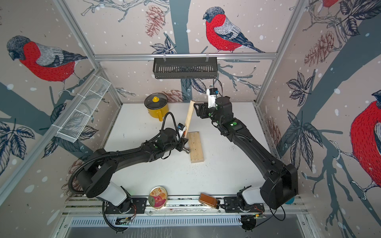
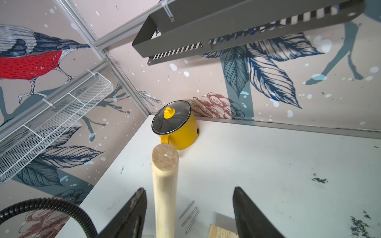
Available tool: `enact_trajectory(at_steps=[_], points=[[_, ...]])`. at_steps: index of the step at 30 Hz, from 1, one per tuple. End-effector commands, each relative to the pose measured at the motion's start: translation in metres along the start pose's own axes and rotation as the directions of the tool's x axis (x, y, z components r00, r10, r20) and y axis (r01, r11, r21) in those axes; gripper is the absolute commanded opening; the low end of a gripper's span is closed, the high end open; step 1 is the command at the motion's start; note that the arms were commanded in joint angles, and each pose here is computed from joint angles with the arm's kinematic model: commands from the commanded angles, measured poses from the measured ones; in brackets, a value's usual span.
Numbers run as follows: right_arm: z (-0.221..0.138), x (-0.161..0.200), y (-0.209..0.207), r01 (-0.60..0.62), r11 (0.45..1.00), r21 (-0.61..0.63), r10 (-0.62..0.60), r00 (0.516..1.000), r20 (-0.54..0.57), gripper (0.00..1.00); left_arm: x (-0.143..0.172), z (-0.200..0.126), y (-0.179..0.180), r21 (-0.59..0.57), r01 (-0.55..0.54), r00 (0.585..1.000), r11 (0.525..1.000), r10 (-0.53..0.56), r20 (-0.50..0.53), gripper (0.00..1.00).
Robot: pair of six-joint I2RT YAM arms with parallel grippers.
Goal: Use a claw hammer to pull out a nail
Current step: Place the hammer at the center of the board.
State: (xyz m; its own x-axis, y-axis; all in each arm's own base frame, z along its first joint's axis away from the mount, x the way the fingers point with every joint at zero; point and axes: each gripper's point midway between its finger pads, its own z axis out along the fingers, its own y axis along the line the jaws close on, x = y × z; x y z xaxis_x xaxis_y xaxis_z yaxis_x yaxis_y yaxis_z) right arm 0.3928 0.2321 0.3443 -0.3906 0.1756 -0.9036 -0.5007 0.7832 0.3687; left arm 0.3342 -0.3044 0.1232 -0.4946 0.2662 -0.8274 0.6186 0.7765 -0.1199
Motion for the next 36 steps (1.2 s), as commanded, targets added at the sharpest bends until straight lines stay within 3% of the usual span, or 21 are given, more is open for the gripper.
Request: enact_trajectory(at_steps=[1,9,16,30,36], points=[[-0.006,-0.004,-0.009,-0.027,1.000,0.003,0.027,0.998,0.049,0.67,-0.022,0.000,0.011,-0.056,0.032,0.997,0.998,-0.028,0.068,0.00],[-0.014,0.038,-0.043,-0.065,0.995,0.077,0.063,0.998,0.032,0.67,-0.011,0.000,0.051,-0.204,0.121,0.993,0.971,-0.118,0.030,0.00],[-0.018,0.074,-0.060,-0.077,0.991,0.108,0.076,0.997,0.015,0.67,0.021,-0.009,0.082,-0.339,0.189,0.975,0.922,-0.218,-0.048,0.00],[-0.016,0.126,-0.064,-0.087,0.983,0.164,0.086,0.996,0.014,0.66,0.068,-0.034,0.093,-0.419,0.237,0.931,0.876,-0.328,-0.159,0.00],[-0.016,0.129,-0.062,-0.068,0.982,0.178,0.067,0.998,0.015,0.65,0.087,-0.037,0.092,-0.434,0.240,0.912,0.868,-0.355,-0.205,0.00]])
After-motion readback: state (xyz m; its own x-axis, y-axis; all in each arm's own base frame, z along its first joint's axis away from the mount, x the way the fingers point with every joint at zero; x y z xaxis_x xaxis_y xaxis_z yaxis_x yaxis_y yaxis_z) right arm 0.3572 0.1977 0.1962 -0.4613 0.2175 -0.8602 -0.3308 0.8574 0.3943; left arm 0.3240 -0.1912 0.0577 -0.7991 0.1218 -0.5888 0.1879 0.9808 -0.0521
